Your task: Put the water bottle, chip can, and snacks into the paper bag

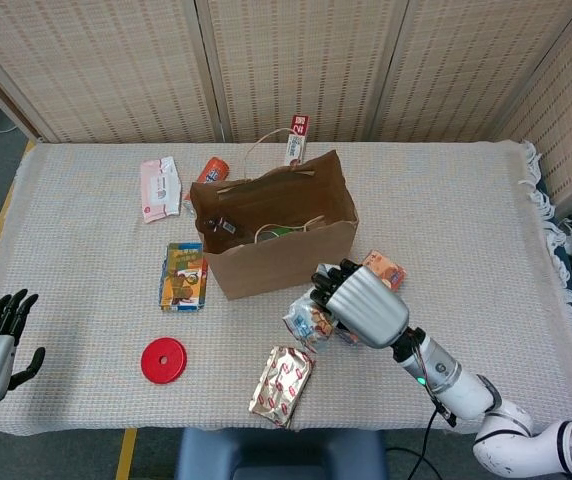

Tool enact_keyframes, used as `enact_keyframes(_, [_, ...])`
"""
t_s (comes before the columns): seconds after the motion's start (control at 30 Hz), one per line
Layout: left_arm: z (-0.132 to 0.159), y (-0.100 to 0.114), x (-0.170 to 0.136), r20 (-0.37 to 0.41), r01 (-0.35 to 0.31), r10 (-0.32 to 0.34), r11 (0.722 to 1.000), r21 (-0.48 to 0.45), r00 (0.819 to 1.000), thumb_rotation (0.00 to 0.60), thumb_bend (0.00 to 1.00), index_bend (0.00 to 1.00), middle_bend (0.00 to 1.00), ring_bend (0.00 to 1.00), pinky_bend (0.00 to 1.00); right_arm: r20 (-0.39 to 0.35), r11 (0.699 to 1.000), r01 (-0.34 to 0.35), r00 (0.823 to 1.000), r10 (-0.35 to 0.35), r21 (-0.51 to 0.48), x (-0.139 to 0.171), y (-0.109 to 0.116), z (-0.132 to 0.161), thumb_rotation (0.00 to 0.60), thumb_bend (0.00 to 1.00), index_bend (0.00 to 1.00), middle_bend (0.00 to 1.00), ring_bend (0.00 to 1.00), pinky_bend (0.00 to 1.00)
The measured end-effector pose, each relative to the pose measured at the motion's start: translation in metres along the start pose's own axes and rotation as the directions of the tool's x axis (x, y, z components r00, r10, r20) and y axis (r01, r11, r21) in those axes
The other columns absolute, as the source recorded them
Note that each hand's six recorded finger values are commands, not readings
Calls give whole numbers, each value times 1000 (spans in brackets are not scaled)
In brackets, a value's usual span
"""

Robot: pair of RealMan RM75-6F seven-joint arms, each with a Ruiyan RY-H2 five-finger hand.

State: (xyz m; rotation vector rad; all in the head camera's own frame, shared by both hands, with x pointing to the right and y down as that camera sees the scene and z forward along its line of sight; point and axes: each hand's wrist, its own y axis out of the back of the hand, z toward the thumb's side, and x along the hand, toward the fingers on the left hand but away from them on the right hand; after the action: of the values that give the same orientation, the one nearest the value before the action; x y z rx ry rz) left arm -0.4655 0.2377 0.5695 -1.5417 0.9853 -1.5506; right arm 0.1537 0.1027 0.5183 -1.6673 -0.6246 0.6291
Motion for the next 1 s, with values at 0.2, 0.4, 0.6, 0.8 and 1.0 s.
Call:
enact_keyframes(0.2, [0, 0, 0, 1, 1, -1, 1000, -2, 1000, 600, 398, 56, 0, 0, 0, 91, 995, 88, 992, -92, 46, -27, 27, -14, 600, 372, 740, 620, 618, 627])
enact_keyframes(0.4, [0, 0, 0, 3, 2, -2, 1000, -4, 1000, 600, 397, 56, 0, 0, 0, 170, 989, 84, 980, -104, 122, -54, 29, -24, 600, 372, 742, 622, 618, 627])
enact_keyframes(0.6, [-1, 0, 1, 5, 2, -2, 1000, -11, 1000, 600, 398, 64, 0, 0, 0, 271, 987, 109, 953, -138, 118, -84, 24, -31, 600, 372, 743, 623, 618, 627])
enact_keyframes(0.8, [-1, 1, 1, 10, 5, -5, 1000, -16, 1000, 600, 397, 66, 0, 0, 0, 333, 984, 73, 934, -125, 164, -97, 14, -36, 600, 372, 742, 623, 618, 627])
enact_keyframes(1.0, [-1, 1, 1, 12, 4, -4, 1000, -16, 1000, 600, 400, 66, 0, 0, 0, 376, 976, 65, 916, -141, 209, -102, 8, -37, 600, 373, 742, 623, 618, 627])
